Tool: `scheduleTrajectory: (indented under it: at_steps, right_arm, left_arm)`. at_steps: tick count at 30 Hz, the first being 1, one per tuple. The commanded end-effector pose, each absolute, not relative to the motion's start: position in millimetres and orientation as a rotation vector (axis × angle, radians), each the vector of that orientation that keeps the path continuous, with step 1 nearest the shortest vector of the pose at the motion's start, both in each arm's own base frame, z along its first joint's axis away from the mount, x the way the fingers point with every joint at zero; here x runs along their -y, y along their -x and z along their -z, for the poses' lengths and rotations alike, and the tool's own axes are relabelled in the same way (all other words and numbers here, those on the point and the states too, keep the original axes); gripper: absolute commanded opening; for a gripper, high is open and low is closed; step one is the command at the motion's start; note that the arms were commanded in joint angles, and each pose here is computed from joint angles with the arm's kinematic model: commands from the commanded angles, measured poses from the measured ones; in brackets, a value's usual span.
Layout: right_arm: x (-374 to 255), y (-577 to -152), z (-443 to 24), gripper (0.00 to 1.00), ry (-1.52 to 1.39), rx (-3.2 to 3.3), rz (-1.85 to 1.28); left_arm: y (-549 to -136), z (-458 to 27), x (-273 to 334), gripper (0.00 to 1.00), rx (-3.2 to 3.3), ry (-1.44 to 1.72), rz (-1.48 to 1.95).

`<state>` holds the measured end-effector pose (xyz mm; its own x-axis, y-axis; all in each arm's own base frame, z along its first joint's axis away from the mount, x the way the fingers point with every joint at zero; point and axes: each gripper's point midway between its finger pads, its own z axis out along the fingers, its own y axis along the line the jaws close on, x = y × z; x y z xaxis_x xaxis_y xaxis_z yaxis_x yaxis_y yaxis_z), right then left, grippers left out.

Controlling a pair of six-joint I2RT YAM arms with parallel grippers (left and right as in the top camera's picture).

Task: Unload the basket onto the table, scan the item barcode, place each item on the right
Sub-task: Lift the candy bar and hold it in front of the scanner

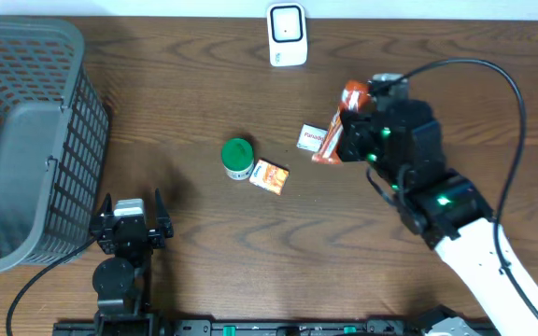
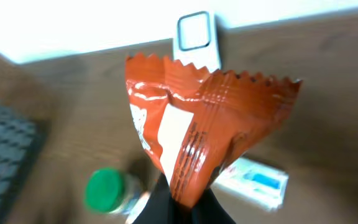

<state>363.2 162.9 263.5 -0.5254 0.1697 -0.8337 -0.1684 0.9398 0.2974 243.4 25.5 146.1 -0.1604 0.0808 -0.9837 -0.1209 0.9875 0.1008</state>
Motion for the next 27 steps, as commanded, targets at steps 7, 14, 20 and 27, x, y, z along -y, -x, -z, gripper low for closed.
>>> scheduleTrajectory:
  at_steps: [7, 14, 20, 27]
  right_arm:
    - [-183.5, -480.9, -270.7, 0.01, 0.149, -1.630, 0.006]
    - [-221.9, -544.8, -261.8, 0.01, 0.197, -1.362, 0.069]
    - [-271.6, -619.5, -234.0, 0.01, 0.347, -1.319, 0.099]
    - [-283.1, -659.8, -165.6, 0.01, 0.419, -1.426, 0.173]
  left_arm:
    - [-241.6, -128.7, -26.2, 0.84, -1.777, 0.039, -0.177]
    - [-241.6, -128.5, -26.2, 0.84, -1.777, 0.039, -0.177]
    - [-241.6, -128.5, -26.2, 0.84, -1.777, 0.039, -0.177]
    - [-241.6, -128.7, -26.3, 0.84, -1.777, 0.039, -0.178]
